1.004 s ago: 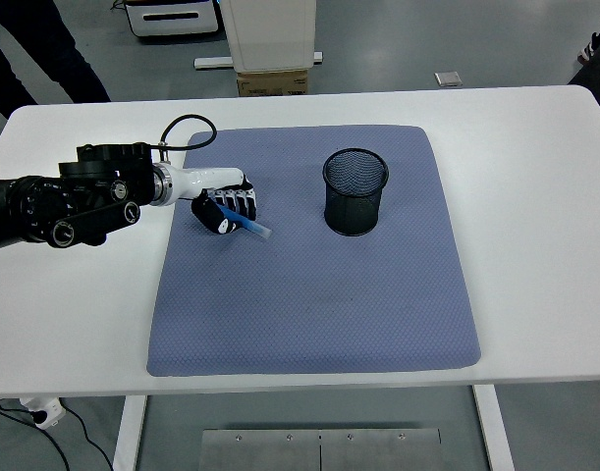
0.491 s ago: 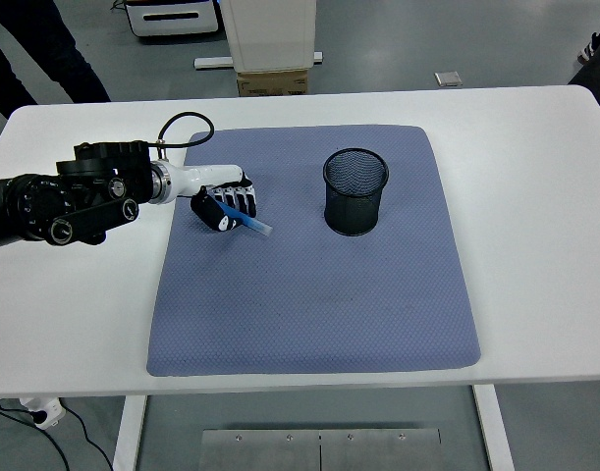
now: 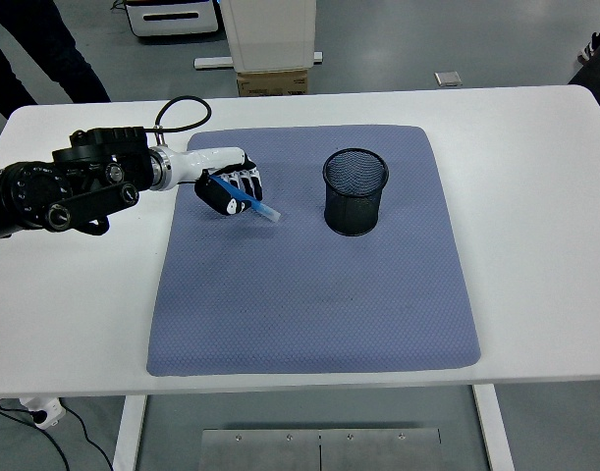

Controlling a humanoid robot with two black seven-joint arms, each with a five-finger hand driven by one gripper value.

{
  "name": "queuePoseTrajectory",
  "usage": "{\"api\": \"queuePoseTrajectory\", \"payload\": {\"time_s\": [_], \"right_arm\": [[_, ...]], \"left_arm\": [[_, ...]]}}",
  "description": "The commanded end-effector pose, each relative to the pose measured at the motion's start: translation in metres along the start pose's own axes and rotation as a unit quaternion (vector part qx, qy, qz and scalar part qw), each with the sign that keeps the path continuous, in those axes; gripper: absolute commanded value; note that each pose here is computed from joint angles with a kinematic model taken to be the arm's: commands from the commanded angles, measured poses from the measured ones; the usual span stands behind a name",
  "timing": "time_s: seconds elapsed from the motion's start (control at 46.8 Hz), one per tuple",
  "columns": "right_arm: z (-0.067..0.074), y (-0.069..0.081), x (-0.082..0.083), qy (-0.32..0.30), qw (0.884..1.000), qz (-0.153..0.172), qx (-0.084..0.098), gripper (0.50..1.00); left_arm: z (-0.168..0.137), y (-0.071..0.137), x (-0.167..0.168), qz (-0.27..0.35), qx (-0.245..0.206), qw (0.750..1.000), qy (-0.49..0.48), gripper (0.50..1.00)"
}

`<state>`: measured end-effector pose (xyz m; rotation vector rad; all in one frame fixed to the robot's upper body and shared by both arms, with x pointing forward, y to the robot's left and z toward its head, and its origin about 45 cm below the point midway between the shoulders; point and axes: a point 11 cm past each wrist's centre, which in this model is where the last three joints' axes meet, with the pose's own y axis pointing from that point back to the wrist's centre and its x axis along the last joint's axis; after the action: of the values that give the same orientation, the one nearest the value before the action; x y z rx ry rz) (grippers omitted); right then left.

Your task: Left hand places marker in pen holder

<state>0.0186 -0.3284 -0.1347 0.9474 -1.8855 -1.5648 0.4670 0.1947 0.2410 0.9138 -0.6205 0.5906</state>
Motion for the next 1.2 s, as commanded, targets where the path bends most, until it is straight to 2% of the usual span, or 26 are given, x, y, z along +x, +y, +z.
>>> {"api": "queuePoseTrajectory", "payload": {"time_s": [0.0,0.342,0.791,1.154,1.175], "right_arm": [[0.000,0.000,0.000,0.000,1.000,0.000,0.000,1.000],[0.000,0.000,0.000,0.000,1.000,0.000,0.000,1.000],[0.000,0.000,0.000,0.000,1.000,0.000,0.000,1.000],[0.000,0.000,0.000,0.000,1.000,0.000,0.000,1.000],[0.000,0.000,0.000,0.000,1.000,0.000,0.000,1.000]], "left_arm": [[0.003,0.000,0.002,0.002,-0.003,1.000,0.010,0.500],[0.021,0.000,0.020,0.024,-0.031,0.998,0.046,0.500],[0.068,0.008,0.060,0.048,-0.086,0.990,0.099,0.500],[0.101,0.000,0.059,0.046,-0.128,0.983,0.124,0.500],[0.114,-0.002,0.059,0.045,-0.146,0.977,0.146,0.500]]}}
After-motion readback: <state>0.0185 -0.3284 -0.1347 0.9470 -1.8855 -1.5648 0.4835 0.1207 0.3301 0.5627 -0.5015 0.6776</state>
